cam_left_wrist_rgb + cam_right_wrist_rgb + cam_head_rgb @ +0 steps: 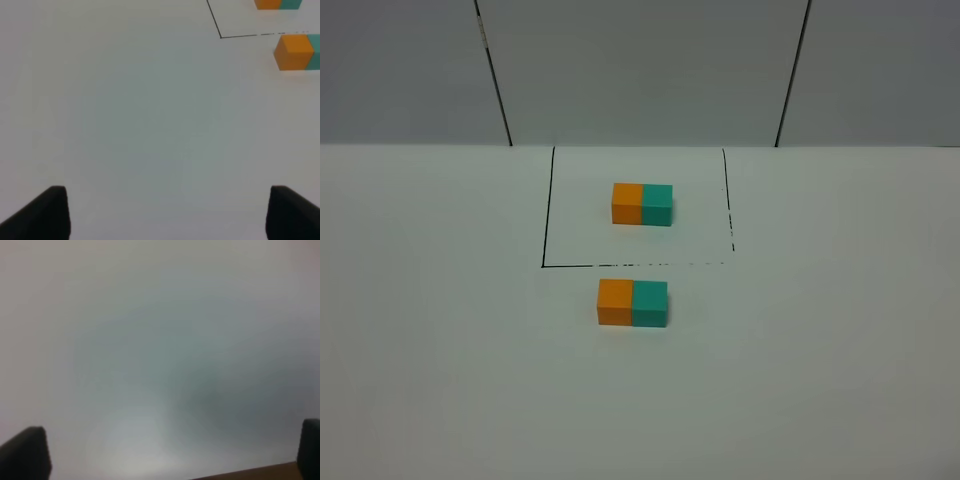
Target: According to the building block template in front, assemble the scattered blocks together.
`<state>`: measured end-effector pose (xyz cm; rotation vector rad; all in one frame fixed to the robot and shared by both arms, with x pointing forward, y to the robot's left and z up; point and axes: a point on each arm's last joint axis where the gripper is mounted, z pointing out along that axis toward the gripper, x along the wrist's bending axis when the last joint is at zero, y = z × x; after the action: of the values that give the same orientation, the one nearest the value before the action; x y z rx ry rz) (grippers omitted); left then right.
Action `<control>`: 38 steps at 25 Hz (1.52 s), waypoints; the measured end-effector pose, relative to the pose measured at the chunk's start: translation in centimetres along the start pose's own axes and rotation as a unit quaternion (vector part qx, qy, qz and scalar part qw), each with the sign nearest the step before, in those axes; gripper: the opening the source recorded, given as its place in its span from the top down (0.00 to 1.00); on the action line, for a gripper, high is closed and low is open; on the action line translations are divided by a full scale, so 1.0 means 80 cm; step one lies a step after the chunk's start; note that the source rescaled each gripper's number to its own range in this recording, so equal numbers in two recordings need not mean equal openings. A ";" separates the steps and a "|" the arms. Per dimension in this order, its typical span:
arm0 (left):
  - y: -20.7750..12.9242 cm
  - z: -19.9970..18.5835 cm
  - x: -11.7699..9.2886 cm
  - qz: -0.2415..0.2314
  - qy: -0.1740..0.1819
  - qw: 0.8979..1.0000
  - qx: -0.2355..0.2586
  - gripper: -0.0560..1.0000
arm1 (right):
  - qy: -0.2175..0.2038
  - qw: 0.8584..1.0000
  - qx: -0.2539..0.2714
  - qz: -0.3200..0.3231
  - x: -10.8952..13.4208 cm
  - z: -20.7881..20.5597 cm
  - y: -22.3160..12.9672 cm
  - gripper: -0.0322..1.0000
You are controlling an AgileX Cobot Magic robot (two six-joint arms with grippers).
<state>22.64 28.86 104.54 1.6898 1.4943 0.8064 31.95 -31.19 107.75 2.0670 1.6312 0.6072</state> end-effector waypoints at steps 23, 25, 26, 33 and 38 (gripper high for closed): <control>0.000 0.000 0.000 0.000 0.000 1.000 0.000 0.31 | 0.093 0.971 -0.207 -0.079 0.001 -0.032 -0.100 0.00; 0.000 0.000 0.000 0.000 0.000 1.000 0.000 0.31 | 0.095 0.967 -0.223 -0.079 0.000 -0.036 -0.106 0.00; 0.000 0.000 0.000 0.000 0.000 1.000 0.000 0.31 | 0.096 0.966 -0.228 -0.078 0.000 -0.037 -0.107 0.00; 0.000 0.000 0.000 0.000 0.000 1.000 0.000 0.31 | 0.096 0.966 -0.229 -0.067 -0.001 -0.037 -0.108 0.01; 0.000 0.000 0.000 0.000 0.000 1.000 0.000 0.31 | 0.091 0.967 -0.229 -0.061 -0.003 -0.037 -0.107 0.01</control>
<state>22.64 28.86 104.54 1.6898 1.4943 0.8064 23.43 -29.39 105.12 1.6026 1.5215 1.0441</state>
